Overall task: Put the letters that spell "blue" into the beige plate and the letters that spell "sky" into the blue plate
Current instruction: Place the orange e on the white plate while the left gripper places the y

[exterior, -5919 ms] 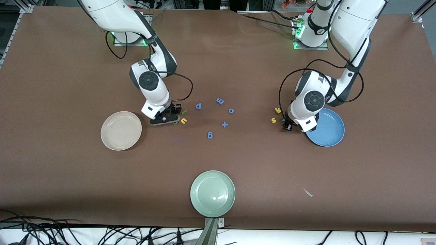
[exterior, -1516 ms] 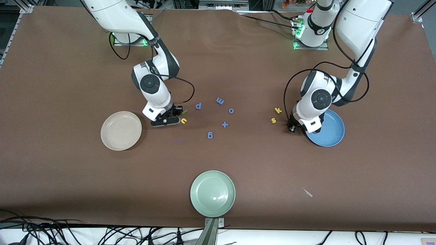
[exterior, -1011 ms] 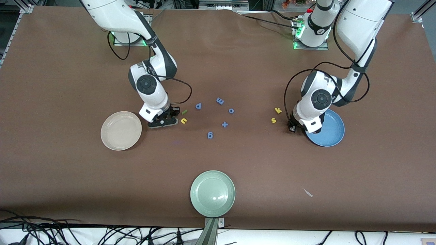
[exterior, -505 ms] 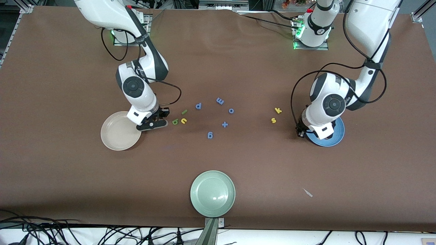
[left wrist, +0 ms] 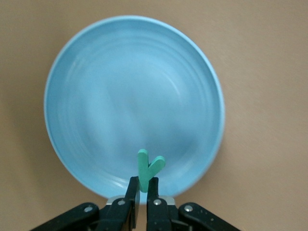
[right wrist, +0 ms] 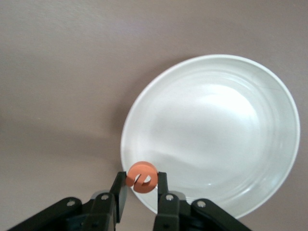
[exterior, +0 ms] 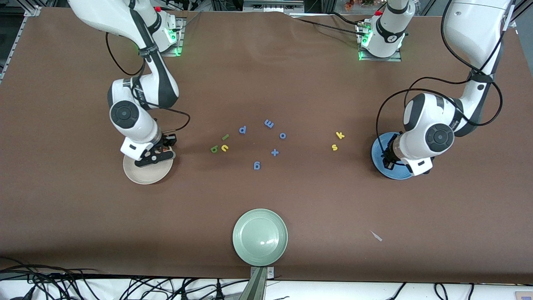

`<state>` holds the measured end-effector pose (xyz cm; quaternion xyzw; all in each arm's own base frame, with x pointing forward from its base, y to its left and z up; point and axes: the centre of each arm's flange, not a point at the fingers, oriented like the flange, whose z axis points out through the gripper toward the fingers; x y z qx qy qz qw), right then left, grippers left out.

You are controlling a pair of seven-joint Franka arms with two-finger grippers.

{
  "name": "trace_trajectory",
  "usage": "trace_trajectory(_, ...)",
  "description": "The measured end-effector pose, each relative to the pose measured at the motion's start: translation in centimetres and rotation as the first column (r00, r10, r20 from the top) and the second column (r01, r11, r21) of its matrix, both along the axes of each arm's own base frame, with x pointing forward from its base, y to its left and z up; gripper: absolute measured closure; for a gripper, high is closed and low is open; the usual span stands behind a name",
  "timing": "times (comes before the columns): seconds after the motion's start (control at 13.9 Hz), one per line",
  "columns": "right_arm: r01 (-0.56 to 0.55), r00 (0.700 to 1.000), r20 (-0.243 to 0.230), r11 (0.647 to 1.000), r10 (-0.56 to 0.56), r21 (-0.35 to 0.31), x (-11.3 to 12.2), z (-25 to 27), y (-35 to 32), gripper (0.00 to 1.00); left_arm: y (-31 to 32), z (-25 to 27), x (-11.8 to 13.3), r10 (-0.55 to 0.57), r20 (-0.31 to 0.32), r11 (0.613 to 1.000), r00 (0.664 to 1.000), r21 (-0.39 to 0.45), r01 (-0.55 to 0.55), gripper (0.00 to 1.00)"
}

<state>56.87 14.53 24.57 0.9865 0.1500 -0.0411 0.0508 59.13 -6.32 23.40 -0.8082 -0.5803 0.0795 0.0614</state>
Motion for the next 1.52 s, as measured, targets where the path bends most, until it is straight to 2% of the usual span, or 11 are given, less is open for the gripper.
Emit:
trace_trajectory(0.14,0.005,1.0,-0.004,1.0,-0.005,0.005,-0.1,-0.1,0.0,0.67,1.6,-0.9,-0.5,-0.015,0.0,1.0,1.0,-0.01,0.015,0.9)
trace_trajectory(0.22,0.004,1.0,-0.004,1.0,-0.004,0.006,-0.1,-0.1,0.1,0.61,2.1,-1.6,-0.9,-0.019,0.013,1.0,1.0,-0.015,0.019,0.9)
trace_trajectory(0.29,0.004,1.0,-0.004,1.0,-0.004,0.006,-0.1,-0.1,0.1,0.61,2.2,-2.4,-1.5,-0.023,0.025,1.0,0.999,-0.019,0.024,0.9)
trace_trajectory(0.36,0.004,1.0,-0.004,1.0,-0.004,0.007,-0.1,-0.1,0.1,0.58,2.2,-3.0,-2.1,-0.032,0.029,0.999,0.999,-0.023,0.033,0.85)
trace_trajectory(0.43,0.009,1.0,-0.005,1.0,-0.009,0.012,-0.1,-0.1,0.2,0.57,2.1,-3.2,-2.3,-0.045,0.029,0.999,0.999,-0.025,0.045,0.75)
trace_trajectory(0.51,0.029,1.0,-0.007,0.999,-0.028,0.031,-0.1,0.0,0.5,0.52,2.2,-3.0,-2.3,-0.053,0.033,0.998,0.998,-0.026,0.054,0.64)
trace_trajectory(0.65,0.08,0.997,-0.019,0.992,-0.078,0.102,-0.4,0.1,2.1,0.5,2.5,-2.2,-2.0,-0.056,0.047,0.998,0.997,-0.025,0.057,0.45)
trace_trajectory(0.87,0.136,0.991,-0.036,0.98,-0.132,0.147,-1.3,-0.1,5.9,0.48,0.9,-1.0,-2.0,-0.077,0.062,0.996,0.995,-0.031,0.079,0.42)
trace_trajectory(1.08,0.199,0.98,-0.03,0.969,-0.197,0.145,-1.5,-0.5,10.4,0.48,-4.6,-0.4,-2.7,-0.092,0.072,0.994,0.993,-0.057,0.096,0.4)
trace_trajectory(1.23,0.225,0.974,-0.013,0.964,-0.225,0.14,-1.4,-1.5,12.7,0.47,-8.1,0.0,-3.5,-0.114,0.074,0.99,0.991,-0.074,0.12,0.34)
trace_trajectory(1.52,0.251,0.966,0.019,0.958,-0.256,0.135,-1.4,-4.4,14.1,0.47,-11.2,0.0,-3.8,-0.038,0.111,0.996,0.993,-0.08,0.048,0.39)
